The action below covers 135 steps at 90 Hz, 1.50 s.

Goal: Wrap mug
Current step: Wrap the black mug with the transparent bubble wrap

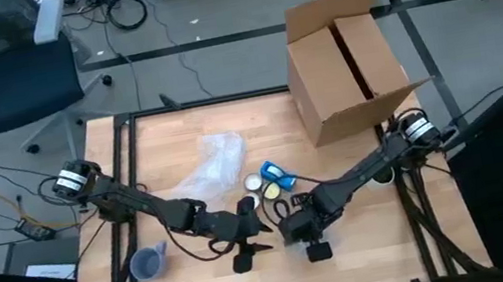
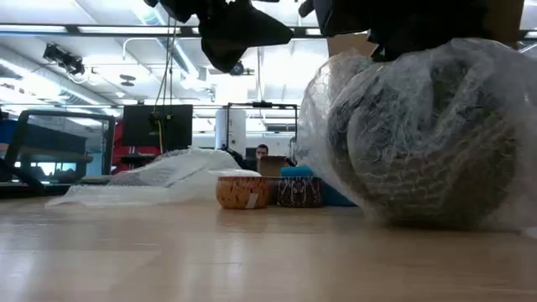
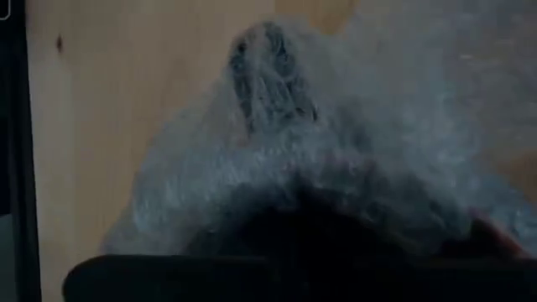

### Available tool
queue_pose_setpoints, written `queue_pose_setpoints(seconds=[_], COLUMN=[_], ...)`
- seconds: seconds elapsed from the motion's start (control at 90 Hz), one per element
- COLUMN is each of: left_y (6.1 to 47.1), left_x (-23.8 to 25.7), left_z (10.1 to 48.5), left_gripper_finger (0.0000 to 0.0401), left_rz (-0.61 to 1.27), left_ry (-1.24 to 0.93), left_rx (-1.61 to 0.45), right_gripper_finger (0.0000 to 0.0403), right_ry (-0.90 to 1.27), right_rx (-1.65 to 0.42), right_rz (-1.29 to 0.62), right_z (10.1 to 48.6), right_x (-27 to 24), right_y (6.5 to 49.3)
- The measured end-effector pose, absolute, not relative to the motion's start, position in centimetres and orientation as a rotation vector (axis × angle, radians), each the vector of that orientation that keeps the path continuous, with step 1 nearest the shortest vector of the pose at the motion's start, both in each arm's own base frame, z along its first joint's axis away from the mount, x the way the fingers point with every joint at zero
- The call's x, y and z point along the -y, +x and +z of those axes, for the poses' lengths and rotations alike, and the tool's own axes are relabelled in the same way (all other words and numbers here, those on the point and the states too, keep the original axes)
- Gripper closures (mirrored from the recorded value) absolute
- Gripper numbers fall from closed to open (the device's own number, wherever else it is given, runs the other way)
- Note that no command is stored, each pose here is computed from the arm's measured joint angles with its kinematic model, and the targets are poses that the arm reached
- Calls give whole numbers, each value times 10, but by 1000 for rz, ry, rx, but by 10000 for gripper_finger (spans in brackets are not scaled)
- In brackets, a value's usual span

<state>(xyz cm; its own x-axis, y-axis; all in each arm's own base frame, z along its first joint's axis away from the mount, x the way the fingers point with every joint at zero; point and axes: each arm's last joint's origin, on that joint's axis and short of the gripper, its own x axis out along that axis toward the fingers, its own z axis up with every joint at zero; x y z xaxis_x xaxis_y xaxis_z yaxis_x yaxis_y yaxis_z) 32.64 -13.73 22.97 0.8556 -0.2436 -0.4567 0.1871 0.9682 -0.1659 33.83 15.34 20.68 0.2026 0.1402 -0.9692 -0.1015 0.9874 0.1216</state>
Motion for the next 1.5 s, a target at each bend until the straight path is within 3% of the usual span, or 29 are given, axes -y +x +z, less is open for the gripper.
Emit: queue_pose_setpoints(seconds=[0.4, 0.867, 1.5], left_y=[326, 326, 327], left_x=[137, 137, 137], left_z=[230, 230, 230], left_gripper_finger=[213, 213, 213], left_rz=[-224, -223, -219], left_ry=[-117, -116, -137], left_rx=[-493, -496, -492], right_gripper_finger=[403, 403, 403], right_ry=[13, 5, 79], right_rx=[-1275, -1249, -1254], right_rz=[126, 82, 14], right_z=[272, 275, 193], right_x=[-153, -154, -142], right_y=[324, 323, 312])
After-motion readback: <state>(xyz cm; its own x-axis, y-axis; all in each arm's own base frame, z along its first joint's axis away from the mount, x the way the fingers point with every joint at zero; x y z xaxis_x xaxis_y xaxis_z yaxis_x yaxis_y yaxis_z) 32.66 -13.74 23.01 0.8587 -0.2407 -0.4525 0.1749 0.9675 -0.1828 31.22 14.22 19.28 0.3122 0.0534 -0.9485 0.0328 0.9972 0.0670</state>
